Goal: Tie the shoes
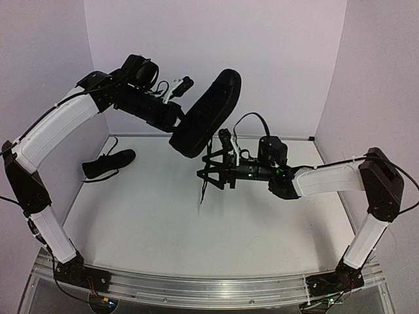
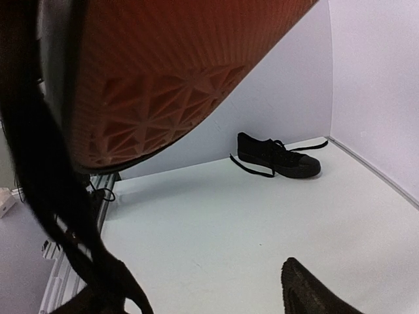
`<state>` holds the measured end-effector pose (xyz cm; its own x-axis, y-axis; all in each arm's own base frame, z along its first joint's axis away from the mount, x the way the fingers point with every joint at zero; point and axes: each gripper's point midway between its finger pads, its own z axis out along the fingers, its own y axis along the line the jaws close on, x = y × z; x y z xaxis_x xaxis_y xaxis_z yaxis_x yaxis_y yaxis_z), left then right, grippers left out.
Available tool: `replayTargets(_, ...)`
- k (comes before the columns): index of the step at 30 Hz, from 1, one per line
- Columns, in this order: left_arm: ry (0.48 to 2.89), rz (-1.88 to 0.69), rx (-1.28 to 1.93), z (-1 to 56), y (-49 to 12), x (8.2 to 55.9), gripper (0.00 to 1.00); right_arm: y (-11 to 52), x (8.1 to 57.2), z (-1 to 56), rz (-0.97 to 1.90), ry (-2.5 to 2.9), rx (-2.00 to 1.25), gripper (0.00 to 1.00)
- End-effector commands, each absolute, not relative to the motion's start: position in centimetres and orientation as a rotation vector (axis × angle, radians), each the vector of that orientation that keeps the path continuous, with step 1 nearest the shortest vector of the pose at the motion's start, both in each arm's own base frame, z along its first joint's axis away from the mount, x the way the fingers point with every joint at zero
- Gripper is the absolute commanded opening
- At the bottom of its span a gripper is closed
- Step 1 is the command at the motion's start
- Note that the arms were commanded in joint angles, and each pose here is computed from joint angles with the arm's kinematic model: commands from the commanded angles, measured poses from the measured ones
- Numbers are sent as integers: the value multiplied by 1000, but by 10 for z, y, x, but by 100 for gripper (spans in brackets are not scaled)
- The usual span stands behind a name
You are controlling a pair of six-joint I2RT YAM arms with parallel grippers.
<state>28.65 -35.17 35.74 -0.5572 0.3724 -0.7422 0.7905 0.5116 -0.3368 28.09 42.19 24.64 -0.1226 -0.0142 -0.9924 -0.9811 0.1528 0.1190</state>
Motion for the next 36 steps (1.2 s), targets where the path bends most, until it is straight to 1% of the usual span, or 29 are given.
replayTargets(1, 1862, -986, 904, 444, -346, 273, 0, 441, 271, 262, 1184, 1277, -1076, 62)
replayTargets(5, 1848, -955, 867, 450, -339, 275, 0, 446, 265, 258, 1201, 1279, -1073, 42)
replayTargets(6, 1847, -944, 857, 450, -337, 276, 0, 446, 264, 257, 1209, 1284, -1066, 36)
replayTargets(8, 1860, -909, 830, 446, -334, 282, 0, 444, 263, 262, 1217, 1283, -1050, 21)
replayTargets(10, 1887, -869, 797, 438, -331, 289, 0, 440, 262, 269, 1223, 1287, -1026, 8)
replayTargets(11, 1907, -847, 776, 433, -329, 293, 0, 437, 260, 273, 1229, 1291, -1013, 3)
replayTargets(12, 1932, -812, 745, 426, -326, 299, 0, 433, 258, 276, 1235, 1300, -996, 0)
replayTargets(14, 1979, -730, 657, 415, -317, 313, 0, 421, 251, 290, 1247, 1298, -962, 0)
replayTargets(17, 2024, -687, 586, 395, -313, 324, 0, 401, 240, 304, 1254, 1329, -906, 0)
replayTargets(21, 2160, -715, 486, 342, -322, 334, 0, 370, 233, 323, 1193, 1402, -822, 0)
replayTargets(23, 2235, -771, 464, 311, -335, 330, 0, 356, 233, 329, 1149, 1445, -772, 0)
replayTargets(26, 2330, -756, 403, 263, -355, 321, 0, 342, 243, 317, 1066, 1576, -705, 0)
replayTargets(30, 2404, -728, 296, 215, -379, 313, 0, 335, 260, 284, 970, 1767, -627, 0)
replayTargets(32, 2453, -693, 209, 189, -387, 309, 0, 332, 266, 268, 946, 1844, -589, 0)
replayTargets(36, 2499, -690, 86, 152, -405, 300, 0, 329, 272, 254, 933, 1921, -538, 0)
